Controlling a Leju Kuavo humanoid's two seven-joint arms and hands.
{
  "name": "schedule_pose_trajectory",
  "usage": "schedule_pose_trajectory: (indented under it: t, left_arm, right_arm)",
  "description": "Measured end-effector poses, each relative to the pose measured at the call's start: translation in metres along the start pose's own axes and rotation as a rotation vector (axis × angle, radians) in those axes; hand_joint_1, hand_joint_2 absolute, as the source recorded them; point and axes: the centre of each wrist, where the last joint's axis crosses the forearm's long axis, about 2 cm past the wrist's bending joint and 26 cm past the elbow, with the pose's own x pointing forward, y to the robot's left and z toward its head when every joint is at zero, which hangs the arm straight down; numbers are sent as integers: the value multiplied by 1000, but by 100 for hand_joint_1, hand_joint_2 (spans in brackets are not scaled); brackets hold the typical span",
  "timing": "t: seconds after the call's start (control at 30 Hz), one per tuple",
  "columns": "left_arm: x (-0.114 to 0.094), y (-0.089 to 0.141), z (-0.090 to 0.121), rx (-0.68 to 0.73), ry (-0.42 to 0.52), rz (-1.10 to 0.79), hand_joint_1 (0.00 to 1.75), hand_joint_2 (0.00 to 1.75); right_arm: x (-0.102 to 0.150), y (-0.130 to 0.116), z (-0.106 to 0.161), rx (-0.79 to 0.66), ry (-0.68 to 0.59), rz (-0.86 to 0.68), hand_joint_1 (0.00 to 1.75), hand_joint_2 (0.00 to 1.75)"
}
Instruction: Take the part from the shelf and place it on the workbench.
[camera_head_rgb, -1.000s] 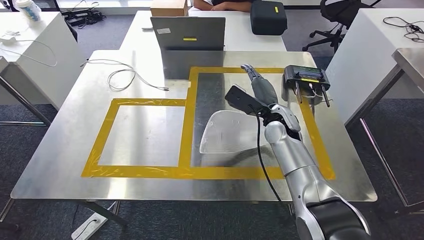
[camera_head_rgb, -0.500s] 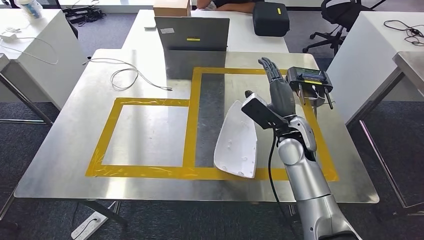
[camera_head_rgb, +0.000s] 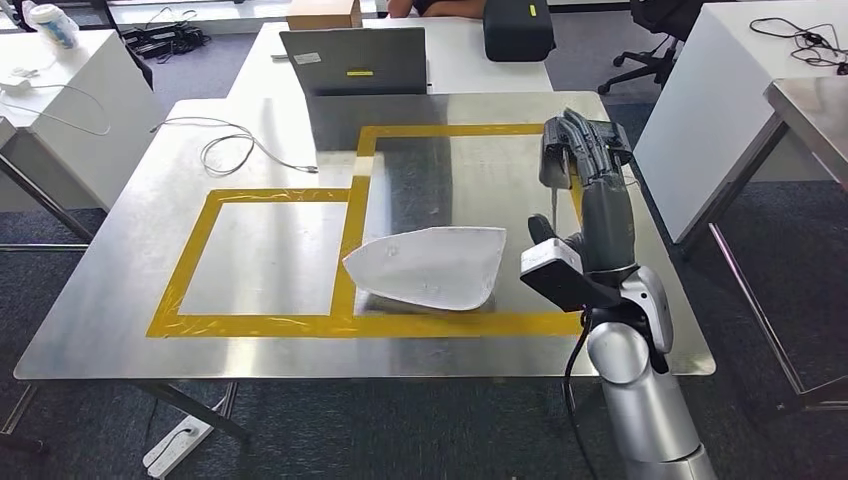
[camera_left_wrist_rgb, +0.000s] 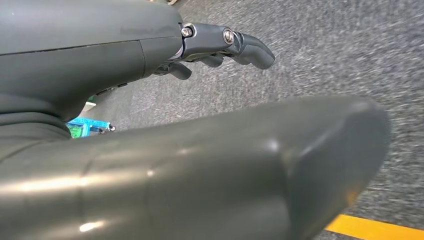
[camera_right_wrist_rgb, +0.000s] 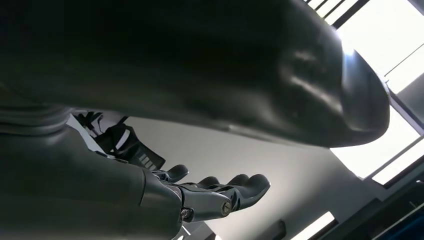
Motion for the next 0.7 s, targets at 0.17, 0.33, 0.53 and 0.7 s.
schedule_pose_trajectory:
  t: [0.17, 0.33, 0.53, 0.7]
  left_arm:
    - [5, 1, 0, 2, -6, -5, 0, 0]
    - [10, -1, 1, 0, -17, -6, 0, 0]
    - [10, -3, 1, -3, -17, -6, 0, 0]
    - [9, -4, 1, -4, -14, -4, 0, 0]
  right_arm:
    - [11, -2, 8, -28, -38, 6, 0, 0]
    - [19, -3, 15, -44, -63, 14, 0, 0]
    - [22, -2, 22, -21, -62, -21, 0, 0]
    - [23, -2, 24, -3, -88, -79, 0, 0]
